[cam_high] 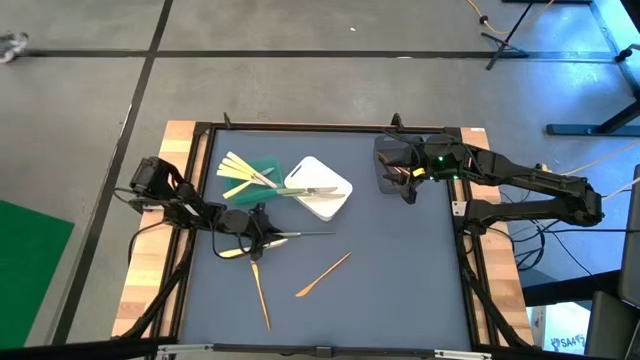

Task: Sort silverware by color (type)
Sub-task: Put the green table knife into the white bin

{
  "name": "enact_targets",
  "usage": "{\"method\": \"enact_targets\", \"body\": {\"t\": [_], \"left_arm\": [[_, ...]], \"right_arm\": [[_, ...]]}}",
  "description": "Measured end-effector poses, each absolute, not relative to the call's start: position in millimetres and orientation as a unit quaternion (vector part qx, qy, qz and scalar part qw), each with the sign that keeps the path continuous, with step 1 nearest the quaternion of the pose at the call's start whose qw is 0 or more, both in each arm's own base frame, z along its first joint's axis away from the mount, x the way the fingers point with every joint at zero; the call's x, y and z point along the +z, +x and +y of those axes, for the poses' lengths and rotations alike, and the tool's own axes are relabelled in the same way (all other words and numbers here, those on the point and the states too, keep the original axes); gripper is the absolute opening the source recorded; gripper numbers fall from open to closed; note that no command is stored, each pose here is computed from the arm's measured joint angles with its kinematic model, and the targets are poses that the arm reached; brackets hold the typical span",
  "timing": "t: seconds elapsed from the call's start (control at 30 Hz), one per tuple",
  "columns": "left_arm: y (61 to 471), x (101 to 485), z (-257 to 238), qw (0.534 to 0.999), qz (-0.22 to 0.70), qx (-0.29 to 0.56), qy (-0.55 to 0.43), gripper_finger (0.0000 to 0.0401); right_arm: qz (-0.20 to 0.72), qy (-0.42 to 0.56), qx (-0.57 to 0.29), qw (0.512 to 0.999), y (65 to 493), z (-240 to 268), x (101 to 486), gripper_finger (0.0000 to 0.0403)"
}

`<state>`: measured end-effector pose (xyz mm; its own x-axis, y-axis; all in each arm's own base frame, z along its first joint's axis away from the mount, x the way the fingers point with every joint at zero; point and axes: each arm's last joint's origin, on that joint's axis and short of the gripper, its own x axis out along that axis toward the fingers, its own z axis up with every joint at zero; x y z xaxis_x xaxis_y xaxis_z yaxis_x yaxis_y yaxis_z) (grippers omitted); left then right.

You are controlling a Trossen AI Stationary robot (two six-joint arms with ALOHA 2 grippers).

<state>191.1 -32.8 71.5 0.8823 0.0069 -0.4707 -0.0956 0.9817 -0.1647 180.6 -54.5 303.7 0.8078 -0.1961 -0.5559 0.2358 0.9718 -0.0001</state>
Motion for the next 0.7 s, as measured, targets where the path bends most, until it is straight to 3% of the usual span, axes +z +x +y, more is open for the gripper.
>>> {"method": "enact_targets", "body": {"t": [0.7], "left_arm": [[241, 116, -40, 0.984, 0.112, -0.057, -0.128, 0.0026]], "right_arm": [[0.288, 0.034, -0.114, 0.950, 181, -55, 304, 0.0167]]}}
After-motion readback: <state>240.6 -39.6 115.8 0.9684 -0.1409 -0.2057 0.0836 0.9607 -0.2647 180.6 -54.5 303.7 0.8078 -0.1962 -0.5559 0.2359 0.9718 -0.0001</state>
